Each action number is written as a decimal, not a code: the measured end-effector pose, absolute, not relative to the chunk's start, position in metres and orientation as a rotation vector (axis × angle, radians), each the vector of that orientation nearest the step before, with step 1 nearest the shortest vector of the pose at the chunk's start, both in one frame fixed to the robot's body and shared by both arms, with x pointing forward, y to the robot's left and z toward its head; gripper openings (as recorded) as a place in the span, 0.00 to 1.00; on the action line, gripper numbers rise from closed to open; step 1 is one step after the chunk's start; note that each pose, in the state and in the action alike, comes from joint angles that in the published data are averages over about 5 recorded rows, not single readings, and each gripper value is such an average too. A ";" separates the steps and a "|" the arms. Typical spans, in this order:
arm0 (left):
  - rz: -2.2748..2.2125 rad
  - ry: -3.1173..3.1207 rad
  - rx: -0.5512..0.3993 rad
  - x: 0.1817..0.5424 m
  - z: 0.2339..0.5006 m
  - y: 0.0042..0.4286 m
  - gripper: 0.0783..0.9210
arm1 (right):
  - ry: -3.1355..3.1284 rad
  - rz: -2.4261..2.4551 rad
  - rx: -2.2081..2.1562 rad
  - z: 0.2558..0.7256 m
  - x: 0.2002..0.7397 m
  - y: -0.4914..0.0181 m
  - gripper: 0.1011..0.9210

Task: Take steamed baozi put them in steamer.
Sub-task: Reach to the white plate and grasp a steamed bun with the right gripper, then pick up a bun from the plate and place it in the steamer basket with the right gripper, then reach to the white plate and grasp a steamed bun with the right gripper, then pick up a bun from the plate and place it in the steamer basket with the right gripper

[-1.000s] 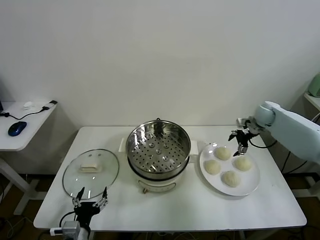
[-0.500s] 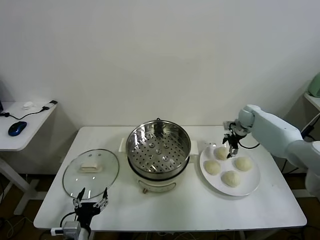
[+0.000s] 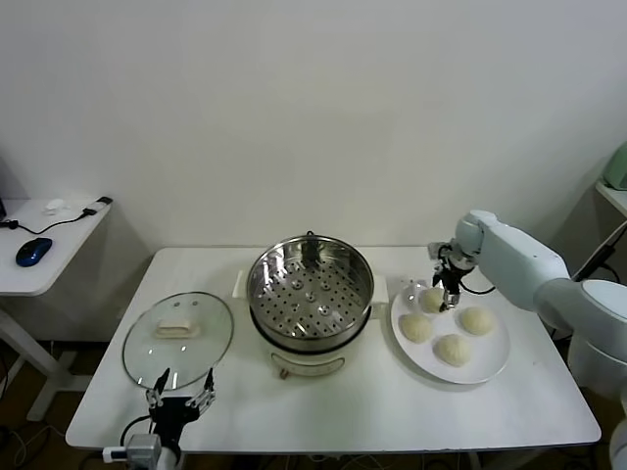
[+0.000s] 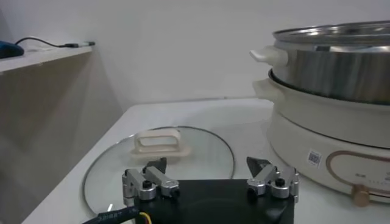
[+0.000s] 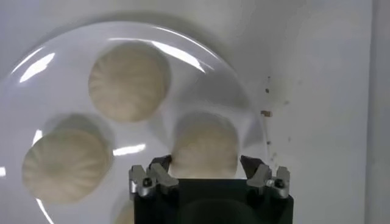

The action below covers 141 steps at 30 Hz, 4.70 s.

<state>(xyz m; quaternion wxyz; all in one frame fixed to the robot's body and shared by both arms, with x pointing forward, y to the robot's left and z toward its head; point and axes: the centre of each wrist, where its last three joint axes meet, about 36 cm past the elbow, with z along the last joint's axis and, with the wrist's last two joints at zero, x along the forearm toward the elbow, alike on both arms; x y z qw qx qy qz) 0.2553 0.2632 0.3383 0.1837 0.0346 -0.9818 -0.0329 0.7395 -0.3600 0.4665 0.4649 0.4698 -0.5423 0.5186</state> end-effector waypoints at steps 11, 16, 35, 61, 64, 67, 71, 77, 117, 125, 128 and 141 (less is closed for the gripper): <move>-0.100 -2.771 0.101 0.255 0.342 0.263 0.88 | -1.382 1.397 1.271 0.568 0.749 -0.328 0.75; -0.102 -2.774 0.093 0.255 0.345 0.261 0.88 | -1.357 1.557 1.456 0.656 0.745 -0.266 0.74; -0.120 -2.800 0.066 0.256 0.356 0.260 0.88 | -0.561 2.196 1.997 0.690 0.692 -0.063 0.72; -0.131 -2.801 0.088 0.257 0.352 0.262 0.88 | -0.314 2.392 2.048 0.598 0.735 -0.028 0.79; -0.132 -2.803 0.092 0.258 0.352 0.262 0.88 | -0.336 2.391 2.055 0.601 0.735 -0.030 0.85; -0.131 -2.804 0.096 0.257 0.353 0.262 0.88 | -0.366 2.390 2.063 0.613 0.736 -0.035 0.88; -0.133 -2.806 0.095 0.257 0.355 0.262 0.88 | -0.433 2.370 2.053 0.644 0.736 -0.049 0.88; -0.136 -2.808 0.086 0.254 0.358 0.258 0.88 | -0.666 2.208 1.944 0.705 0.737 -0.110 0.88; -0.126 -2.796 0.117 0.248 0.354 0.262 0.88 | -1.405 1.139 1.235 0.470 0.662 -0.322 0.88; -0.122 -2.793 0.117 0.247 0.353 0.261 0.88 | -1.411 1.122 1.231 0.456 0.662 -0.315 0.83; -0.121 -2.794 0.116 0.247 0.353 0.261 0.88 | -1.405 1.124 1.233 0.455 0.662 -0.314 0.80; -0.125 -2.789 0.097 0.244 0.355 0.254 0.88 | -1.394 1.181 1.256 0.486 0.668 -0.310 0.72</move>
